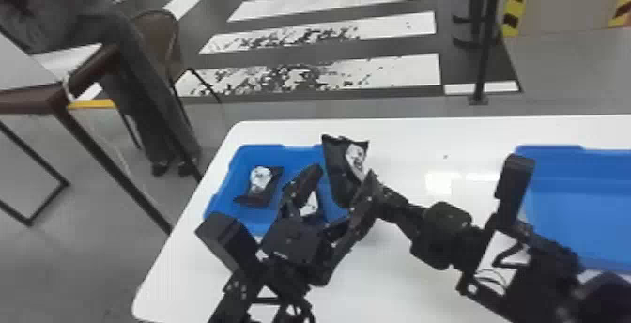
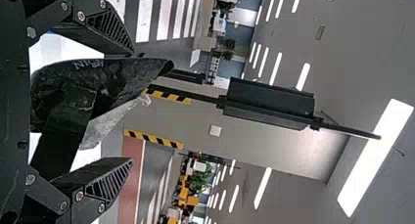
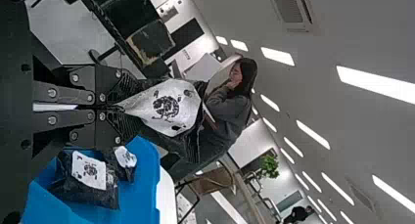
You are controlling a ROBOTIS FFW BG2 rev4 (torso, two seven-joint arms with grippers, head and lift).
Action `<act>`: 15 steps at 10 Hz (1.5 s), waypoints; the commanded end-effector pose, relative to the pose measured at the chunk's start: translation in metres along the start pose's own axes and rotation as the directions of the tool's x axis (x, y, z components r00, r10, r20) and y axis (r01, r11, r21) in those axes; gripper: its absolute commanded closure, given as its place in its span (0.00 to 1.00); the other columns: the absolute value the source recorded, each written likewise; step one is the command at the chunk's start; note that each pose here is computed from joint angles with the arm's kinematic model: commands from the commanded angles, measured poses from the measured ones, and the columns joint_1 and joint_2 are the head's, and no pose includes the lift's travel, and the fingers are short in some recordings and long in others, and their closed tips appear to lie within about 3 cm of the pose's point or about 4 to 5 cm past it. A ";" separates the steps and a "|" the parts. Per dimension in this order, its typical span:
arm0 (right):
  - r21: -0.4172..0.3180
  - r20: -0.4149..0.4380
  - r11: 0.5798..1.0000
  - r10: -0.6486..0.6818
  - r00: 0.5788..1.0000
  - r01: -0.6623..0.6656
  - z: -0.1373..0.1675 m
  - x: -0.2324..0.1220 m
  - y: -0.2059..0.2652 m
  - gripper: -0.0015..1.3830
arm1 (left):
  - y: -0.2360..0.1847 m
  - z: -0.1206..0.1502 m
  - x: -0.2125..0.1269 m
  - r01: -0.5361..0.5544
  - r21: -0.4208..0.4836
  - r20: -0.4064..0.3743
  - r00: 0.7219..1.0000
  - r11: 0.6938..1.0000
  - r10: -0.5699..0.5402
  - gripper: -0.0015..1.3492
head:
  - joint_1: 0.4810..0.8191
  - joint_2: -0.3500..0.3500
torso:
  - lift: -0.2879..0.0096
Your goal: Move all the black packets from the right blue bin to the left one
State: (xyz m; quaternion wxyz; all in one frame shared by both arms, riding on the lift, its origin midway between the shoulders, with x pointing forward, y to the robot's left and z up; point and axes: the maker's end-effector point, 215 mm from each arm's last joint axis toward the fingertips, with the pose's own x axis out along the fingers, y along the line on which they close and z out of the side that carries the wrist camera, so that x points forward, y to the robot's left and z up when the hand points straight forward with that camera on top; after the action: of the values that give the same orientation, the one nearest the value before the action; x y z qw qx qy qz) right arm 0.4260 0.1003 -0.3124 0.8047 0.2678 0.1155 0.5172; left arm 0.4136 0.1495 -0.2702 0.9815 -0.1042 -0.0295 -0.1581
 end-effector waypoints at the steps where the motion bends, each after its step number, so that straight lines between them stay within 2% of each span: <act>1: 0.016 -0.020 0.999 0.029 0.999 -0.028 -0.012 0.005 0.013 0.81 | 0.001 0.001 0.000 -0.002 -0.001 0.008 1.000 1.000 0.002 0.20 | 0.63 0.96 | 0.50; 4: 0.035 -0.034 0.998 0.055 0.998 -0.054 -0.022 0.008 0.026 0.81 | 0.002 -0.002 0.000 -0.005 -0.004 0.007 1.000 1.000 0.005 0.20 | 0.63 1.00 | 0.50; 5: 0.034 -0.033 0.998 0.059 0.998 -0.058 -0.021 0.009 0.028 0.81 | 0.003 -0.003 0.001 -0.008 0.013 0.001 1.000 1.000 0.008 0.23 | 0.63 1.00 | 0.50; 7: 0.039 -0.037 0.997 0.064 0.997 -0.062 -0.024 0.009 0.031 0.81 | 0.007 -0.015 0.000 -0.019 0.021 -0.050 0.999 1.000 0.020 0.67 | 0.63 1.00 | 0.50; 8: 0.039 -0.036 0.997 0.067 0.997 -0.065 -0.023 0.008 0.032 0.81 | 0.008 -0.024 -0.001 -0.025 0.005 -0.088 0.996 1.000 0.025 0.70 | 0.63 1.00 | 0.50; 10: 0.041 -0.035 0.997 0.065 0.997 -0.063 -0.023 0.009 0.031 0.81 | 0.009 -0.015 -0.001 -0.031 0.007 -0.064 0.997 0.999 0.031 0.90 | 0.63 1.00 | 0.50; 14: 0.064 0.023 0.996 0.053 0.998 -0.054 -0.007 0.010 0.022 0.81 | 0.007 -0.008 0.000 -0.026 0.010 -0.043 0.999 1.000 0.027 0.90 | 0.63 1.00 | 0.50; 15: 0.083 0.042 0.995 0.045 0.998 -0.048 -0.001 0.011 0.016 0.74 | 0.006 -0.006 0.001 -0.023 0.011 -0.034 0.999 1.000 0.023 0.90 | 0.63 1.00 | 0.50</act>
State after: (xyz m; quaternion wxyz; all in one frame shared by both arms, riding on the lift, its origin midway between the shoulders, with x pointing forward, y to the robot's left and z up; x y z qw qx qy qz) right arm 0.4121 0.1179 -0.3044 0.7818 0.3071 0.1166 0.5299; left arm 0.4164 0.1538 -0.2782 0.9842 -0.0971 -0.0099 -0.1478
